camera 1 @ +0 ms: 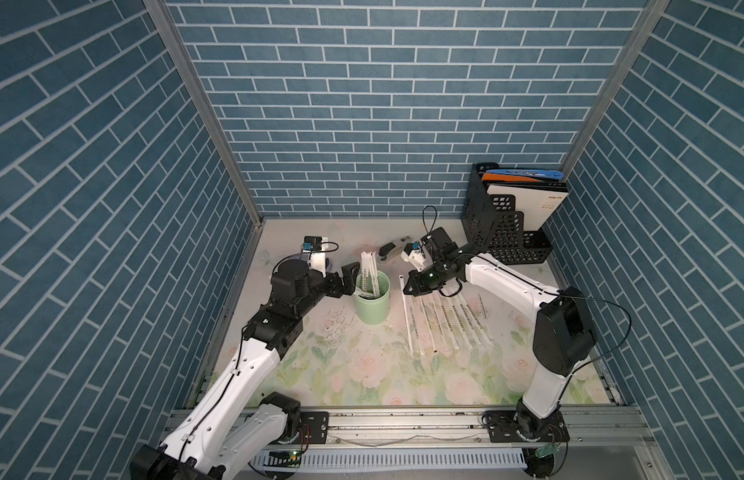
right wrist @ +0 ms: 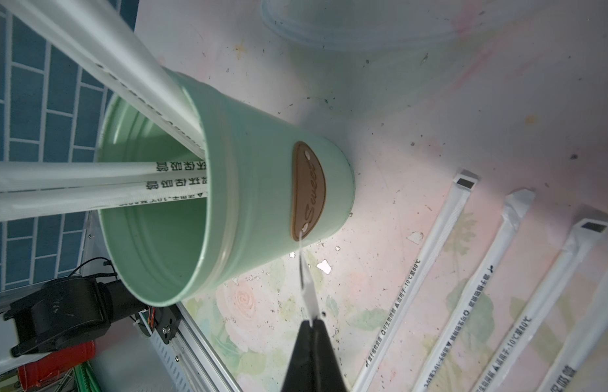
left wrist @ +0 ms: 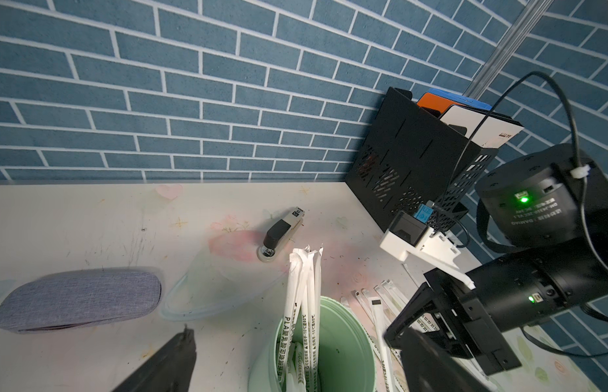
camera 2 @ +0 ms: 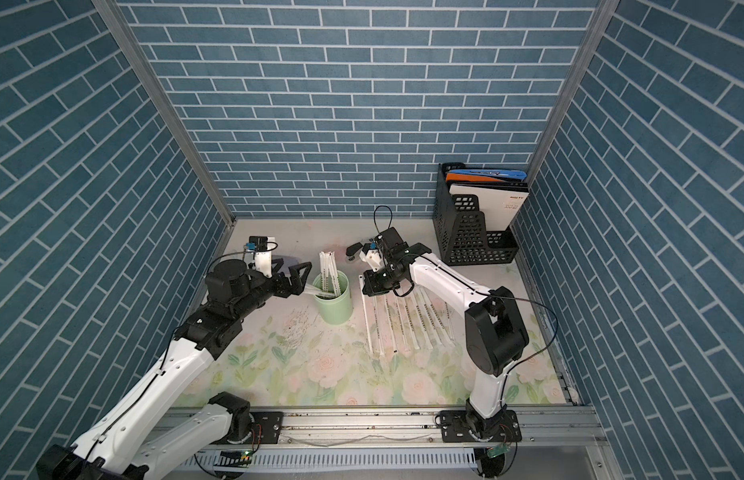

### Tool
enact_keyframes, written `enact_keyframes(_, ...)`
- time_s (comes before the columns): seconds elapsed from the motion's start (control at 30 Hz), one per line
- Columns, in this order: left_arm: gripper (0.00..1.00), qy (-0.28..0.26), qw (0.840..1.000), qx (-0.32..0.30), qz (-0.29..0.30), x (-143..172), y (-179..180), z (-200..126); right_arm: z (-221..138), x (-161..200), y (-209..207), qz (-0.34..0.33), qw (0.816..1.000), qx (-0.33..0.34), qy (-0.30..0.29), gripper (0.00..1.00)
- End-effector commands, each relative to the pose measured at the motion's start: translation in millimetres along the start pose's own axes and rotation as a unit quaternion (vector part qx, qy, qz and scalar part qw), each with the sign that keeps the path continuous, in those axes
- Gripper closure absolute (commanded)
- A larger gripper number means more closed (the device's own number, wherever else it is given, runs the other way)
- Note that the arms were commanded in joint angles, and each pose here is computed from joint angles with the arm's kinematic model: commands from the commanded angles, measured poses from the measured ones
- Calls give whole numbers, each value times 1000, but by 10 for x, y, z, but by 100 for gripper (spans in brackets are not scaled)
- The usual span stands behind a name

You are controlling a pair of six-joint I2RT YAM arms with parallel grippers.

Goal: Take the straws out of the storage container
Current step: Place the straw at the center of the board.

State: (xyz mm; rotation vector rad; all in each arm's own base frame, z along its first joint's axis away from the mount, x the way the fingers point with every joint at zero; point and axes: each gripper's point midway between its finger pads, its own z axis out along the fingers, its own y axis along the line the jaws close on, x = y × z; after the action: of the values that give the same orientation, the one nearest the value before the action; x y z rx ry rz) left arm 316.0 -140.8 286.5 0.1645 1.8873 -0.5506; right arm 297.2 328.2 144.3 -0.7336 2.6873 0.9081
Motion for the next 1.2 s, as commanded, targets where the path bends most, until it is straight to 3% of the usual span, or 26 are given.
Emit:
enact_keyframes(0.0, 0, -7, 1000, 5, 4, -78, -38, -16, 98, 19, -60, 16, 1000, -8, 5, 100)
enact_keyframes(0.67, 1, -5, 1000, 5, 4, -65, -34, 0, 156, -62, -207, 24, 1000, 2, 5, 100)
enact_keyframes(1.17, 0, -4, 1000, 5, 3, -63, -36, 1, 72, -103, -190, 20, 1000, 10, -4, 89)
